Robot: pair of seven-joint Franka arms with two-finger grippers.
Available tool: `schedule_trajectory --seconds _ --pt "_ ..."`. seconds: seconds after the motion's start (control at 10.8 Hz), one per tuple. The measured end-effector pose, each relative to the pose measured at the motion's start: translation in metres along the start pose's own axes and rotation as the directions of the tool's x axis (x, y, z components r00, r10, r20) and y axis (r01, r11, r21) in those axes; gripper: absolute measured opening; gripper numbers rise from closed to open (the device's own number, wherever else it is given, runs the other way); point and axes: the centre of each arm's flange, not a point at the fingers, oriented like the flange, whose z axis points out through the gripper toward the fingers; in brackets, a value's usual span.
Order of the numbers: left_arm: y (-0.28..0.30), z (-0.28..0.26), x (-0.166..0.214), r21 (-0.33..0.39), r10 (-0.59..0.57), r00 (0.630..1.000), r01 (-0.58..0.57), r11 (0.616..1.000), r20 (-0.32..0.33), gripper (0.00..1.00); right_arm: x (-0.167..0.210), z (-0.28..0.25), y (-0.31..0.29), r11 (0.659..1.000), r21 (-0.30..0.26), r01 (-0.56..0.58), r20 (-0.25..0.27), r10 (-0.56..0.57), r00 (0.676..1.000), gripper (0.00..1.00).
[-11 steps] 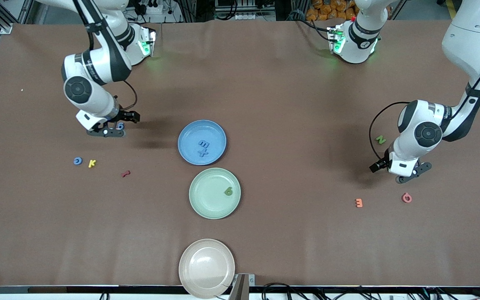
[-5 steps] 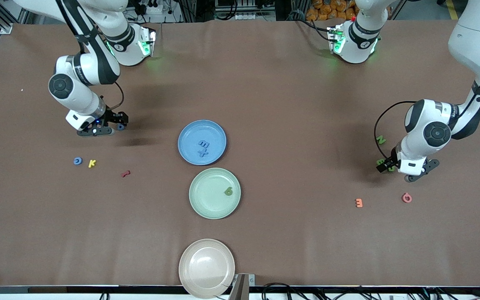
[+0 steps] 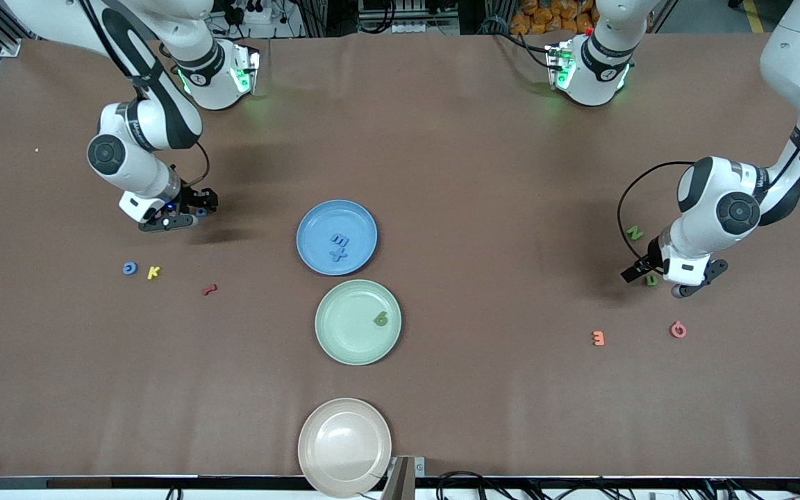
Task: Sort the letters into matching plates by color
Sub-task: 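Grasp the green B with the left gripper while the right gripper grasps blue g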
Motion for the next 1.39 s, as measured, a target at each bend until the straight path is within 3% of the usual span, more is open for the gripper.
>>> schedule_trajectory --seconds 0.28,0.83,1.02,1.11,1.39 --pt "0.003 0.003 -0.003 -0.024 0.002 1.000 -0.002 1.000 -0.003 1.00 -0.003 0.005 0.019 1.000 0.005 0.001 -0.002 -0.001 1.000 0.65" --pt "0.005 0.010 -0.005 -0.038 0.006 1.000 -0.006 0.999 0.002 1.00 -0.003 0.012 0.018 1.000 0.012 0.002 0.003 -0.002 1.000 0.60" --pt "0.005 0.010 -0.005 -0.037 0.010 1.000 -0.010 0.999 0.000 0.98 -0.002 0.010 0.019 1.000 0.010 0.000 -0.004 0.000 1.000 0.33" --pt "0.005 0.010 -0.005 -0.033 0.019 1.000 -0.019 0.999 -0.004 0.95 -0.002 0.009 0.019 1.000 0.009 0.001 -0.004 -0.001 1.000 0.26" --pt "0.007 0.009 -0.004 -0.035 0.026 1.000 -0.027 0.999 -0.013 0.55 0.002 0.004 0.018 1.000 0.009 -0.018 0.021 0.018 1.000 0.26"
